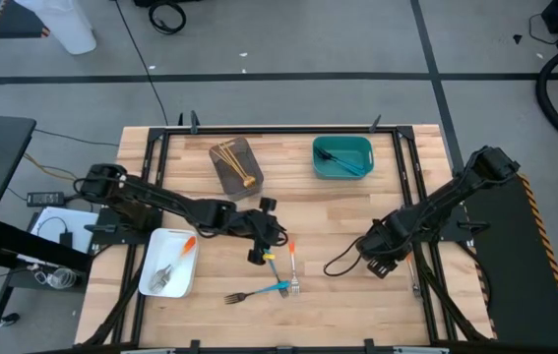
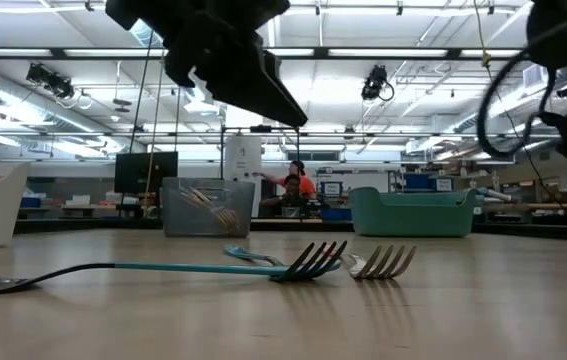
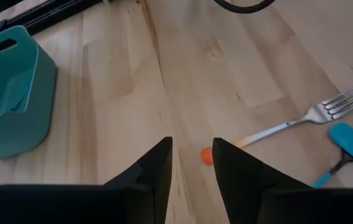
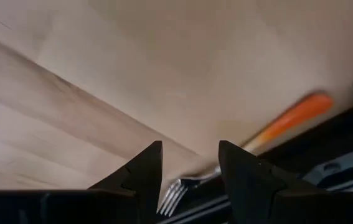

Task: Sort silverware by color (type)
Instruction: Put the orange fork into the white bin

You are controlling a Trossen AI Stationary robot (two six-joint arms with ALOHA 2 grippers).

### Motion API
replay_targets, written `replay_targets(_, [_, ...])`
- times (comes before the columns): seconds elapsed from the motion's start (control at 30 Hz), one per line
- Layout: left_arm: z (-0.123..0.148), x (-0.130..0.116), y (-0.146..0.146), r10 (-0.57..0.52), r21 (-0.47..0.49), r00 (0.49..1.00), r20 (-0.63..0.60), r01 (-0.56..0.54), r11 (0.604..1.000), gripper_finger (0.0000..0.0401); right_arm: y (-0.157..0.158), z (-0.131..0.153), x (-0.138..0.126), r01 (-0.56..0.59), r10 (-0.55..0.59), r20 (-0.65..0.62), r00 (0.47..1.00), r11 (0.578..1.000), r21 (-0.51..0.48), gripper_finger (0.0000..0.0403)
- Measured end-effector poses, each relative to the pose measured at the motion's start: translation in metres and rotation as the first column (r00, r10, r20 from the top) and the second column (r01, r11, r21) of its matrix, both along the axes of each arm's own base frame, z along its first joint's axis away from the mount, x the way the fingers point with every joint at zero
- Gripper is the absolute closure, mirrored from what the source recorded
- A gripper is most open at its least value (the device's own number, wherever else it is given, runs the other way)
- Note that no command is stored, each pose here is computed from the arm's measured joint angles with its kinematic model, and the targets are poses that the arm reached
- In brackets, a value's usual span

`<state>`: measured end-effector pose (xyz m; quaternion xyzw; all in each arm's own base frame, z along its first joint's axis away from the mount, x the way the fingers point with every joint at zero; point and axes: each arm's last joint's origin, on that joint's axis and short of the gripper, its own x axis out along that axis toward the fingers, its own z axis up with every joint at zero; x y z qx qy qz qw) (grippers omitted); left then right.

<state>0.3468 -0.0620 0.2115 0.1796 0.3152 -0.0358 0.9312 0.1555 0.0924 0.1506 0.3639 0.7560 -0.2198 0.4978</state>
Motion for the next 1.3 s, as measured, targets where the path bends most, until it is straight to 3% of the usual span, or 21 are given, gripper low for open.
replay_targets(0.2, [-0.003,0.002,0.0,0.004,-0.004,1.0,-0.003,-0.004,1.0,0.0278,0.002,-0.008,-0.01,0.046,-0.042,-0.095,0.995,0.998,0.04,0.0235])
replay_targets(0.5, [-0.005,0.001,-0.001,0.009,-0.012,1.0,-0.017,-0.009,1.0,0.0278,0.003,-0.009,-0.012,0.079,-0.072,-0.122,0.99,0.995,0.053,0.0235])
replay_targets(0.9, [-0.005,0.0,0.0,0.009,-0.007,1.0,-0.026,-0.01,1.0,0.0278,0.002,-0.024,-0.024,0.045,-0.031,-0.143,0.989,0.994,0.095,0.0235])
replay_targets(1.1, [-0.006,0.0,0.0,0.009,-0.006,0.999,-0.033,-0.009,1.0,0.0278,0.003,-0.024,-0.024,-0.039,0.055,-0.112,0.992,0.989,0.144,0.0235])
replay_targets(1.3, [-0.006,0.0,0.0,0.009,-0.006,0.999,-0.032,-0.009,1.0,0.0278,0.006,-0.024,-0.028,-0.202,0.216,-0.051,0.975,0.959,0.199,0.0242])
